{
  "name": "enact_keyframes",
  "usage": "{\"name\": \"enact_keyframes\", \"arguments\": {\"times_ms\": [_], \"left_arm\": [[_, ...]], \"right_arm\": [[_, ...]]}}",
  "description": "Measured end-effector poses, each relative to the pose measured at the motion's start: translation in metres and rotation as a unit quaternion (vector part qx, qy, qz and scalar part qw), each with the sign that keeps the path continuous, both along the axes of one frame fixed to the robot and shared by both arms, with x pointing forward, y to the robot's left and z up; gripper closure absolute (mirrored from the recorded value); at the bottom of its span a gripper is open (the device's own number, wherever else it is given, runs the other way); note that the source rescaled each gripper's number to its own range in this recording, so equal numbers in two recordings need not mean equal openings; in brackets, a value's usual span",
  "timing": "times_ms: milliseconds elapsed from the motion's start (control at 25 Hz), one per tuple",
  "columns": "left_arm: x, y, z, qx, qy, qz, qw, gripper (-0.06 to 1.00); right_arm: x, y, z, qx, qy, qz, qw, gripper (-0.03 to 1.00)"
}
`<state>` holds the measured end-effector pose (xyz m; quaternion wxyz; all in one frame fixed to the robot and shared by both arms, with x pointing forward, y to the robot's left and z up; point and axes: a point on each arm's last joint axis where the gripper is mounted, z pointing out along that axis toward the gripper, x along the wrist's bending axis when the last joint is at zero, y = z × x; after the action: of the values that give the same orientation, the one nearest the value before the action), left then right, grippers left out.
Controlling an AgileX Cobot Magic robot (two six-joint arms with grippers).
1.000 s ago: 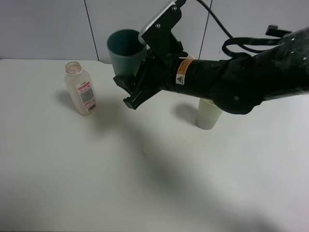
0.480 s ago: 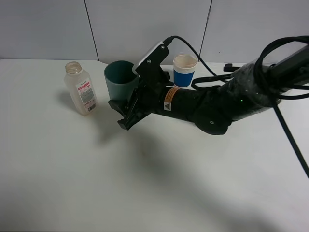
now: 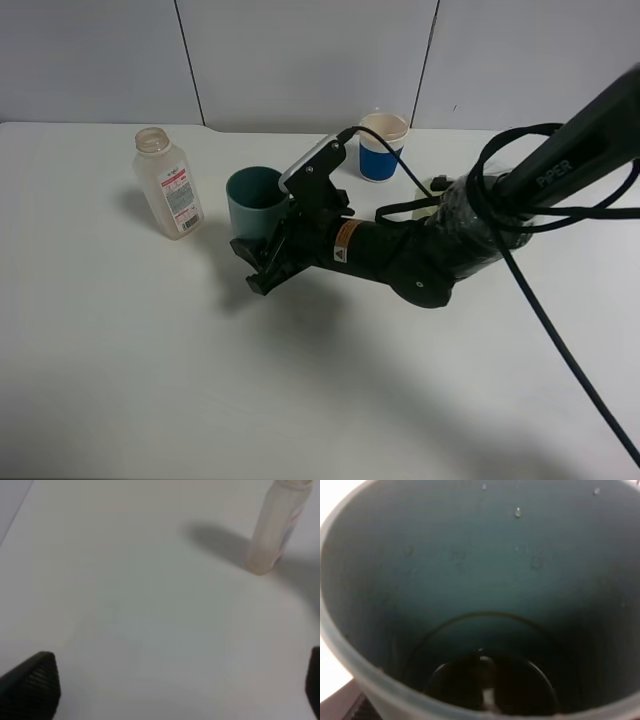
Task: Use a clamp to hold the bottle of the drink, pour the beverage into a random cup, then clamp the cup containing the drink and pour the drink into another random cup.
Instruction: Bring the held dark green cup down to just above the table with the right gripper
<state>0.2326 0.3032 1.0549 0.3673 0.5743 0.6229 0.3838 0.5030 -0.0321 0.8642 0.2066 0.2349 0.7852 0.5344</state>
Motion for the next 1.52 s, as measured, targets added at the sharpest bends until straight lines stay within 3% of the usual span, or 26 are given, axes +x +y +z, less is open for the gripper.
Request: {"name": "enact_keyframes", "arguments": {"times_ms": [760,1520], "left_arm": [[0.0,0.0,0.0,0.0,0.0,0.0,1.0,-0.06],[0.0,0.0,0.0,0.0,0.0,0.0,1.0,-0.06]], "right_arm": [[-0.004,0.0,-0.043,0.027,-0.018,0.011,0.999,0.96],[-0.004,0.0,-0.043,0.032,-0.021,0.012,0.999,0.96]]}}
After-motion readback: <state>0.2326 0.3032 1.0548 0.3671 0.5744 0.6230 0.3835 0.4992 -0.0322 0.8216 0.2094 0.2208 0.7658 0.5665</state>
